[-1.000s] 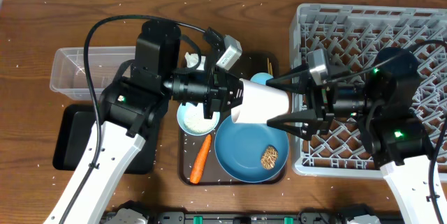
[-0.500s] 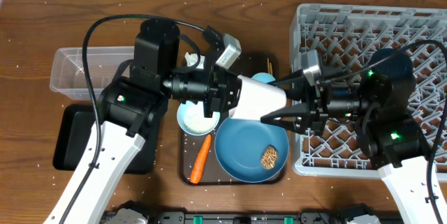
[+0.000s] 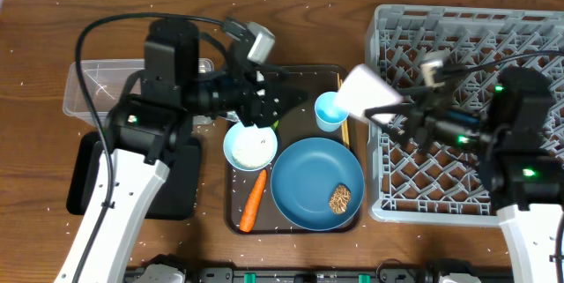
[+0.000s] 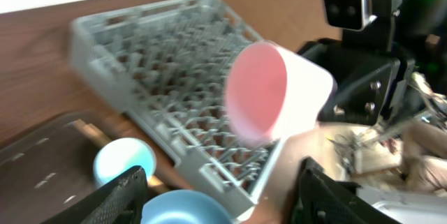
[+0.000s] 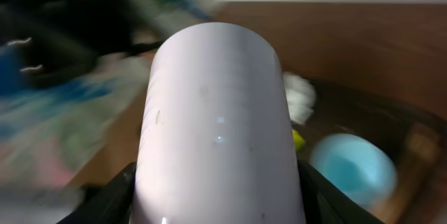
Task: Sort waste into correct bins and load items into the dishwasher rack
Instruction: 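Carry the pink cup with the right gripper into the dish rack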
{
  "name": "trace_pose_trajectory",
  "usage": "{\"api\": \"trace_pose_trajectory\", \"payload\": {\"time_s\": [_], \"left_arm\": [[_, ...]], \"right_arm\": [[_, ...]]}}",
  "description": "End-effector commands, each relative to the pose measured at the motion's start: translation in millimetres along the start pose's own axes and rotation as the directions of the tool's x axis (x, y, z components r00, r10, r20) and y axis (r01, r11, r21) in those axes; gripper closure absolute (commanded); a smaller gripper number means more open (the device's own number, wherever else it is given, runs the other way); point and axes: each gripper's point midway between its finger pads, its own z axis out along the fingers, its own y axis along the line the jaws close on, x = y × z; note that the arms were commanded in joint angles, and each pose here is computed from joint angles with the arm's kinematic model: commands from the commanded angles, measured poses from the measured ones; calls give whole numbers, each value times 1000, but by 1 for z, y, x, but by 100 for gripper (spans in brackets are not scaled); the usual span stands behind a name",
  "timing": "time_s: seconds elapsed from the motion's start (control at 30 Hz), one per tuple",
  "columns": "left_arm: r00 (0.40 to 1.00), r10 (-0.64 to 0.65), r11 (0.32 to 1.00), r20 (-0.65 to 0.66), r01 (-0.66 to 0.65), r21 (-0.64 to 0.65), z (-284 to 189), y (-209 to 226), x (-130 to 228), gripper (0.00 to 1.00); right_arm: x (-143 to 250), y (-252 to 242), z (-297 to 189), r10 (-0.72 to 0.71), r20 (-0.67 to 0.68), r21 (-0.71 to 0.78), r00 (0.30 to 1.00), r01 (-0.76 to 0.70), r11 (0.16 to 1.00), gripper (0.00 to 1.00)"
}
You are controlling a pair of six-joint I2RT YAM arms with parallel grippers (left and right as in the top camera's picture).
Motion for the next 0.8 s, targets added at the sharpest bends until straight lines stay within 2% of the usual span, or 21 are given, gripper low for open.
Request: {"api": "trace_pose_trajectory", "payload": {"time_s": [0.0, 0.13, 0.23, 0.37, 0.43, 0.6, 0.77], "left_arm": [[1000, -10, 997, 14, 11, -79, -9, 16, -3, 29], [999, -33, 995, 5, 34, -89, -11, 19, 1, 29], [999, -34, 995, 4, 34, -89, -11, 19, 1, 29], [999, -34, 995, 4, 34, -89, -11, 19, 1, 29], [999, -34, 995, 4, 35, -89, -11, 19, 1, 29], [999, -45, 995, -3, 44, -90, -11, 19, 4, 29], [998, -54, 995, -10, 53, -90, -11, 19, 6, 29]], "right_arm": [[-5, -56, -33, 65, 74, 306, 995, -85, 948, 72], [7, -105, -81, 200, 187, 550, 962, -271, 790, 76], [18, -134, -124, 252, 299, 684, 921, -390, 617, 73], [36, -163, -181, 267, 443, 781, 856, -515, 354, 72], [46, -172, -206, 263, 507, 793, 821, -564, 232, 72], [63, -185, -247, 252, 668, 718, 700, -695, 29, 71], [77, -199, -268, 255, 782, 604, 569, -793, -83, 70]]}}
